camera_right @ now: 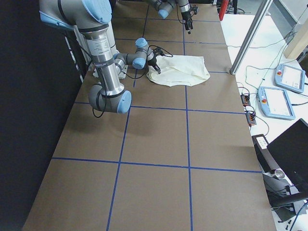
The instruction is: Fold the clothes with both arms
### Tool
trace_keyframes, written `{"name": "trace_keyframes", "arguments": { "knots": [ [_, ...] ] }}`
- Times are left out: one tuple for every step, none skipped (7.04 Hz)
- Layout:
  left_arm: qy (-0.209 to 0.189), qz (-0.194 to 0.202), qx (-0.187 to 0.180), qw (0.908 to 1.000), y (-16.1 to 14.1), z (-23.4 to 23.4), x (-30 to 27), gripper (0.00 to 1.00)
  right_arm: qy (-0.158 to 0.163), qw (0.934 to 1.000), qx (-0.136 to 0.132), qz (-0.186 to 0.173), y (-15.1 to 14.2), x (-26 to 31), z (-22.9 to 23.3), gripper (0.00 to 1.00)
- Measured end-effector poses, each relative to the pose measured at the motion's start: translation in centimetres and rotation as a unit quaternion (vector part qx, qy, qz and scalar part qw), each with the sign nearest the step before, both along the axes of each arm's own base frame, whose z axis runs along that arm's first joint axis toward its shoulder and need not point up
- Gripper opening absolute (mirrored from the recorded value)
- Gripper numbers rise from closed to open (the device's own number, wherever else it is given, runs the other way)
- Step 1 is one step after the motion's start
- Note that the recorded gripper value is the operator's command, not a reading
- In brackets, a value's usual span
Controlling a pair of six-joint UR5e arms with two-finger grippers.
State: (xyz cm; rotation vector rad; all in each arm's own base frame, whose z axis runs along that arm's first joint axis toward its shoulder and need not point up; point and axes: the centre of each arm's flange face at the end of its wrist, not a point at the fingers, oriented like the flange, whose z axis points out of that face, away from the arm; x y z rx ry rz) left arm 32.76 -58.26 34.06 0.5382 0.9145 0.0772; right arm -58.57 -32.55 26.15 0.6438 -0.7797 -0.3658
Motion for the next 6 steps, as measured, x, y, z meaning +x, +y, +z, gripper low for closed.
{"name": "trace_keyframes", "arguments": {
  "knots": [
    [0.0,0.0,0.0,1.0,0.0,0.05,0.03,1.0,-0.001,1.0,0.001,0.001,0.03,0.18,-0.08,0.2],
    [-0.001,0.0,-0.001,1.0,0.0,0.1,0.04,1.0,-0.002,1.0,0.001,0.002,0.03,0.25,-0.13,0.02],
    [-0.001,0.0,-0.001,1.0,0.0,0.12,0.05,1.0,-0.001,1.0,0.001,0.003,0.09,0.24,-0.01,0.0],
    [-0.001,0.0,-0.001,1.0,0.0,0.13,0.05,1.0,0.0,1.0,0.0,0.004,0.22,0.19,0.16,0.0],
    [-0.001,0.0,-0.001,1.0,0.01,0.11,0.08,1.0,0.0,1.0,-0.002,0.006,0.25,0.21,0.37,0.0],
    [-0.001,0.0,-0.001,1.0,0.02,0.09,0.11,1.0,0.0,1.0,-0.003,0.008,0.23,0.33,0.54,0.0]
  ]
}}
